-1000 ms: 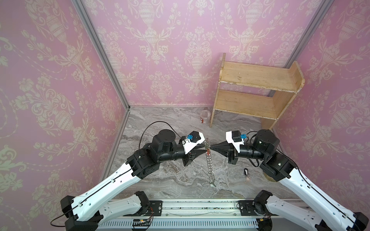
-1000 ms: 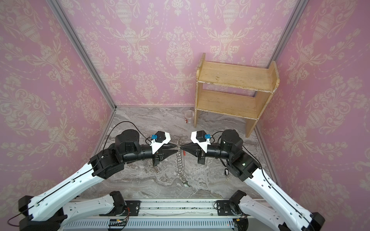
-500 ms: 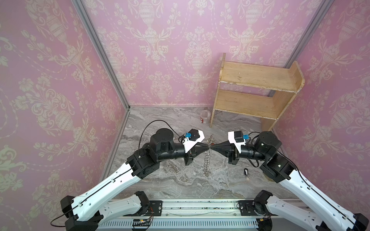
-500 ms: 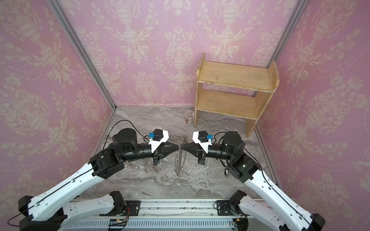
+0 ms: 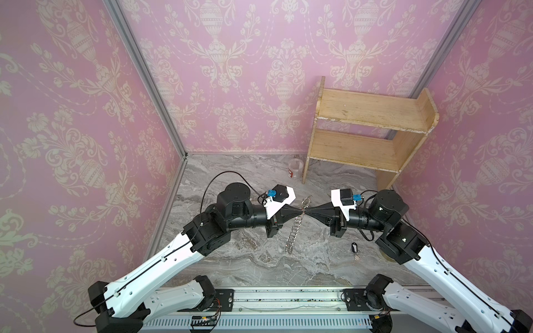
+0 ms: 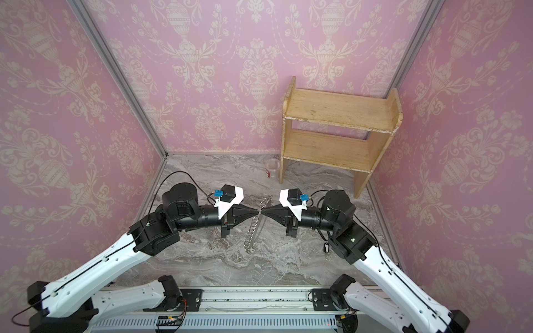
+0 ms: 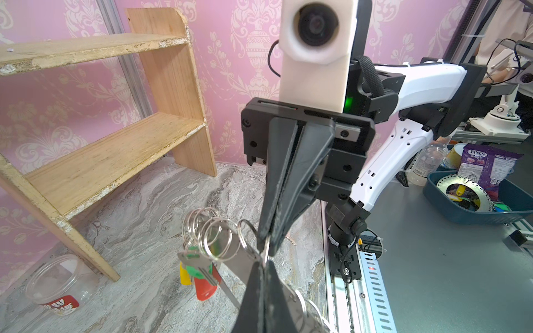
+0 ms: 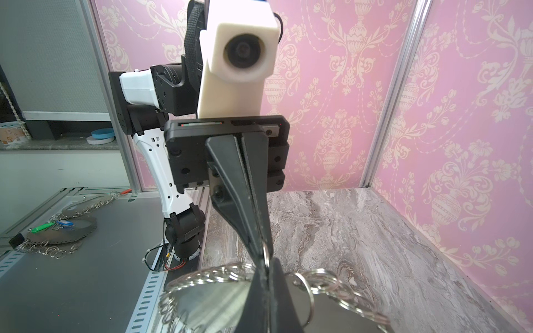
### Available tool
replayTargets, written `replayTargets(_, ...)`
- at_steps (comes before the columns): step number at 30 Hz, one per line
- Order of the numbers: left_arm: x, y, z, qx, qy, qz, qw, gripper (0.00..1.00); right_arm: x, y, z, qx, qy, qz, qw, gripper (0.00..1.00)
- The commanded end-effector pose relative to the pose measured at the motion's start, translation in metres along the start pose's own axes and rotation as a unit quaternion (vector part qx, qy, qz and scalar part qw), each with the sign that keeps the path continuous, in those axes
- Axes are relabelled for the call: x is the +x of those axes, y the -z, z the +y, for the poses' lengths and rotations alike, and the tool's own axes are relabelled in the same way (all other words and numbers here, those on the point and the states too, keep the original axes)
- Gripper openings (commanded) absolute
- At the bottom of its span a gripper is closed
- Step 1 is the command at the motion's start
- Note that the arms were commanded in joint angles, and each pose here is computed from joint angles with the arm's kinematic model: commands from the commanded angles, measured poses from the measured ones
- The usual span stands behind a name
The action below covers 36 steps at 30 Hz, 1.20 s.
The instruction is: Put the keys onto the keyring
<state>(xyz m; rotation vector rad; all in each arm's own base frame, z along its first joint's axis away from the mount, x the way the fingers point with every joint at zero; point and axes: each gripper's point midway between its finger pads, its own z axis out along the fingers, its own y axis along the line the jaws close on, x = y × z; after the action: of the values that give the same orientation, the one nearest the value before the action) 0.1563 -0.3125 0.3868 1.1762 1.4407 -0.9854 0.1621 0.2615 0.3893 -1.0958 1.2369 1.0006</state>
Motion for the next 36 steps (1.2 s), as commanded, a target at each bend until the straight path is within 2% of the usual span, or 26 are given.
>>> replayTargets(1, -0.020, 0.006, -0.011, 0.025, -0.033, -0.017, 0.999, 0.00, -0.007, 0.000, 0.000, 0.004, -0.003, -0.006, 1.000, 0.00)
replayTargets(3, -0.018, 0.008, -0.011, 0.023, -0.045, 0.000, 0.999, 0.00, -0.001, 0.000, -0.003, 0.014, -0.006, 0.013, 1.000, 0.00)
replayTargets(6, -0.014, 0.011, -0.010, 0.017, -0.065, 0.037, 0.997, 0.00, 0.010, 0.005, -0.005, 0.032, -0.006, 0.046, 0.998, 0.38)
replayTargets(9, -0.008, 0.014, -0.009, 0.014, -0.085, 0.083, 0.993, 0.00, 0.014, 0.014, -0.005, 0.051, 0.003, 0.072, 0.996, 0.55)
replayTargets(11, -0.006, 0.015, -0.009, 0.011, -0.099, 0.109, 0.989, 0.00, 0.015, 0.020, -0.005, 0.063, 0.011, 0.083, 0.995, 0.61)
replayTargets(20, 0.013, 0.007, -0.011, 0.012, -0.168, 0.214, 0.962, 0.00, 0.006, 0.025, -0.003, 0.064, 0.034, 0.086, 0.994, 0.63)
replayTargets(31, 0.008, 0.005, -0.008, -0.007, -0.216, 0.236, 0.947, 0.00, 0.004, 0.025, 0.005, 0.044, 0.039, 0.085, 0.995, 0.58)
replayTargets(36, 0.007, 0.001, -0.010, -0.003, -0.224, 0.234, 0.946, 0.00, 0.004, 0.019, 0.008, 0.023, 0.034, 0.083, 0.996, 0.54)
